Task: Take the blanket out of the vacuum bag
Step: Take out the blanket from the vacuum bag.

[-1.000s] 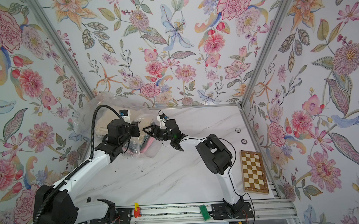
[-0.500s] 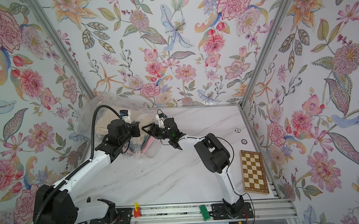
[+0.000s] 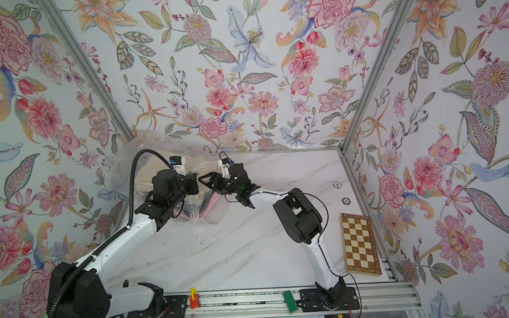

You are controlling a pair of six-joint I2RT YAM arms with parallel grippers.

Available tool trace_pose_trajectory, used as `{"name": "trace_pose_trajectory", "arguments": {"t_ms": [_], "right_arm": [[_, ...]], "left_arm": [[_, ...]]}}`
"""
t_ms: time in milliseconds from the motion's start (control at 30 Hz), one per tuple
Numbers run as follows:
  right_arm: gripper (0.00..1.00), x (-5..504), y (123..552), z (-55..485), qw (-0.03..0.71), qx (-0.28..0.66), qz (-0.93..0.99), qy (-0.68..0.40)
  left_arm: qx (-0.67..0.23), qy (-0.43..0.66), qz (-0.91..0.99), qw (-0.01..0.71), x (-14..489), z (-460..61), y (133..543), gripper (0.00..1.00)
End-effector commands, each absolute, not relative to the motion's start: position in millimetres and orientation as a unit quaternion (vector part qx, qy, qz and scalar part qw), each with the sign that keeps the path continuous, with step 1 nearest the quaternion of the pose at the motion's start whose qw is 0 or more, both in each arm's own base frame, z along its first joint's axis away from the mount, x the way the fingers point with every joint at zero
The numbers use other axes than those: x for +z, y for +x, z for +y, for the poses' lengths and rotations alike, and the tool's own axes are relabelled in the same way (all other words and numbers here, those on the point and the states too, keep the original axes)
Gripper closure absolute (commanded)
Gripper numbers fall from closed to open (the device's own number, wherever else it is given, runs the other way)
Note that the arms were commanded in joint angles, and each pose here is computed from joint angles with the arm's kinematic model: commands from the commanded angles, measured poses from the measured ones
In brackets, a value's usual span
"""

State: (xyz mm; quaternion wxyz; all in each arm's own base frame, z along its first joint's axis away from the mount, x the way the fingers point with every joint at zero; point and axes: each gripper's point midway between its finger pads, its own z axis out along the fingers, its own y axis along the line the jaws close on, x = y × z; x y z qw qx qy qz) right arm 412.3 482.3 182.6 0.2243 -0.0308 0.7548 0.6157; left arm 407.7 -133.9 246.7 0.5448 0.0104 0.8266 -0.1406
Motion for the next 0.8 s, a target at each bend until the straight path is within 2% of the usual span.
{"name": "trace_pose_trajectory", "arguments": {"t_ms": [0,433,500,567,633,767], "right_arm": [[0.31,173.5,411.6,492.1,0.212,0.614,0.759,-0.038],[0.52,183.7,421.2,516.3,0.215,0.605,0.764,-0.062],[0.62,183.8,421.2,518.7,0.214,0.603,0.765,-0.066],[0.79,183.8,422.2,519.0,0.213,0.604,0.765,-0.067],[1.00,187.8,421.6,518.6,0.217,0.605,0.763,-0.071],[1.00,214.6,417.3,513.9,0.242,0.607,0.752,-0.087]], "left_arm": [[-0.146,0.014,0.821,0.551,249.2,-133.1,407.8,1.00],[-0.152,0.012,0.822,0.548,246.4,-132.9,409.5,1.00],[-0.151,0.012,0.823,0.548,245.0,-133.1,409.1,1.00],[-0.150,0.010,0.823,0.547,244.3,-131.8,409.3,1.00],[-0.150,0.006,0.823,0.548,243.5,-130.4,408.9,1.00],[-0.149,-0.021,0.822,0.549,241.0,-119.7,410.6,1.00]]}}
